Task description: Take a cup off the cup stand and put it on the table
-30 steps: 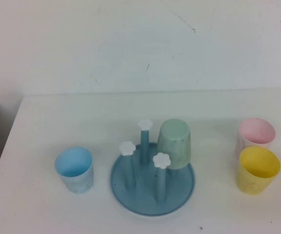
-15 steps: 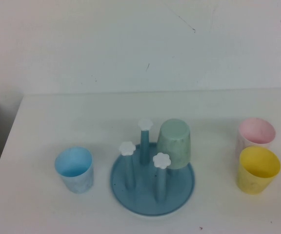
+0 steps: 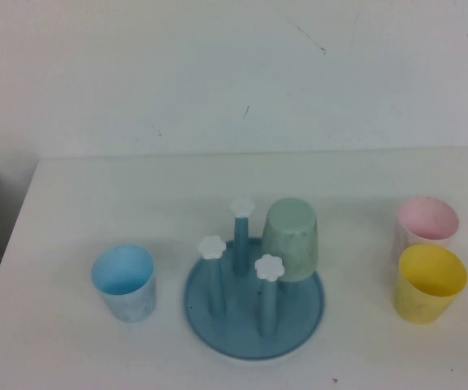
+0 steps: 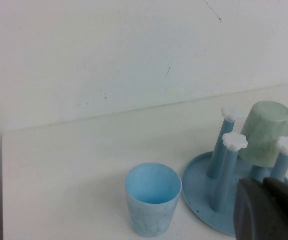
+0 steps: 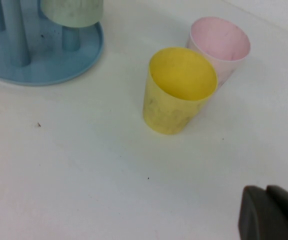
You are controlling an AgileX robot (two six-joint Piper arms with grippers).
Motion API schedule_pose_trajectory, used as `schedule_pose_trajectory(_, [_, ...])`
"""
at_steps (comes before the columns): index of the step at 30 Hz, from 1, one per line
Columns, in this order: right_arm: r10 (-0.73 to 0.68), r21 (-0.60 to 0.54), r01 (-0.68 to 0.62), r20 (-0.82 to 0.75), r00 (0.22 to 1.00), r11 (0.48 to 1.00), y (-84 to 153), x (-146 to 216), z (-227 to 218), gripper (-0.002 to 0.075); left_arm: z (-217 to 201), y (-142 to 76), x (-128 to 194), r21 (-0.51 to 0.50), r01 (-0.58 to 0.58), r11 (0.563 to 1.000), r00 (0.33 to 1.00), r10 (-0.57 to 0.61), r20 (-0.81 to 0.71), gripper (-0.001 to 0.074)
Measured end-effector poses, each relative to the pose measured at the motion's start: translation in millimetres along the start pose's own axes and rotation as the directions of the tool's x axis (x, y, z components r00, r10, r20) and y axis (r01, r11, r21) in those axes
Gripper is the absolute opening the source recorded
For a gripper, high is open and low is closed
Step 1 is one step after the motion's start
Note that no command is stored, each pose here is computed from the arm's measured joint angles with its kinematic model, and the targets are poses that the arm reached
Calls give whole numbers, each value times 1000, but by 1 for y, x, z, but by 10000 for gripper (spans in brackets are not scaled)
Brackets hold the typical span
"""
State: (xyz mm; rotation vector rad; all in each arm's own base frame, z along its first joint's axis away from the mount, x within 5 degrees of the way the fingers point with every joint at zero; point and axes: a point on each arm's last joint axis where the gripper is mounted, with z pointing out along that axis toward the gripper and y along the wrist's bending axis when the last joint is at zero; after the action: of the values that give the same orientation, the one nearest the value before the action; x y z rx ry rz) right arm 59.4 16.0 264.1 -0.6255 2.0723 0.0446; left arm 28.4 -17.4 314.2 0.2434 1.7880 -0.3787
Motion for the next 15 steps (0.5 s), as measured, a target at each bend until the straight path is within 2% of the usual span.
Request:
schedule_pose_trajectory(3, [2, 0, -2, 0, 1000, 1000, 0, 0, 0, -1, 1, 1, 3, -7, 0, 1000, 1000, 0, -11, -1])
schedule_pose_trajectory(8, [1, 0, -1, -2, 1000, 1000, 0, 0, 0, -1, 0, 8, 16, -128, -33, 991, 999, 34, 2, -1])
schedule_pose_trajectory(15, [1, 0, -1, -2, 1000, 1000, 0, 0, 0, -1, 10, 17, 56, -263, 58, 963, 997, -43, 62, -1])
